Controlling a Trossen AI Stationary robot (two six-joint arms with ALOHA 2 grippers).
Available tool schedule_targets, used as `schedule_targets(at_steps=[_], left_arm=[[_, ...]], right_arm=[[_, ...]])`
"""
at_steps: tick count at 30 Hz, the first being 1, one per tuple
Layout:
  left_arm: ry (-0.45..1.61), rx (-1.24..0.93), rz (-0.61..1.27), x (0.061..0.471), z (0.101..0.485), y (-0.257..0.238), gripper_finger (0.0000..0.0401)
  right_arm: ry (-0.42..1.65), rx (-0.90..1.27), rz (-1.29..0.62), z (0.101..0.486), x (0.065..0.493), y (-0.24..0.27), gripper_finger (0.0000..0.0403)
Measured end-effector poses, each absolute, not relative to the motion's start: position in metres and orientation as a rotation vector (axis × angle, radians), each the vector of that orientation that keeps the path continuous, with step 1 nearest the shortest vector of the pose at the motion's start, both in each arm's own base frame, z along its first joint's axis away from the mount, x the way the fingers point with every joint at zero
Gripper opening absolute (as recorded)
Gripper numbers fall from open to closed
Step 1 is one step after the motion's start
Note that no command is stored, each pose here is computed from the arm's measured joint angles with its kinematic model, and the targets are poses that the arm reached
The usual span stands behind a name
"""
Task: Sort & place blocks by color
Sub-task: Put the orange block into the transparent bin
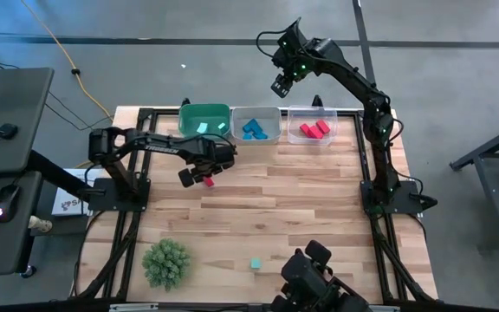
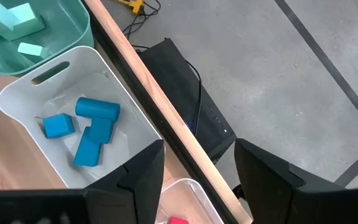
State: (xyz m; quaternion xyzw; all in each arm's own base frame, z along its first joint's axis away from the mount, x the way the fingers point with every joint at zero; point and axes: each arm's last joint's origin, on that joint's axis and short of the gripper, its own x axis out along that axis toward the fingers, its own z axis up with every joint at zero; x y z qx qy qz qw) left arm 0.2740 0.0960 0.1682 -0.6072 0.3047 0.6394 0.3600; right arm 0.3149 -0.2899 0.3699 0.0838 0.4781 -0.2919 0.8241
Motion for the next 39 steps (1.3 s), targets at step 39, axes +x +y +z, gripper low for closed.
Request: schedule_targets(at_steps=[39], left_arm=[[1.141, -1.342, 1.458, 0.283, 0.132, 0.096, 0.0007]], right_arm=[[1.009, 0.202, -0.574, 0.369, 0.316, -0.288, 0.0185]])
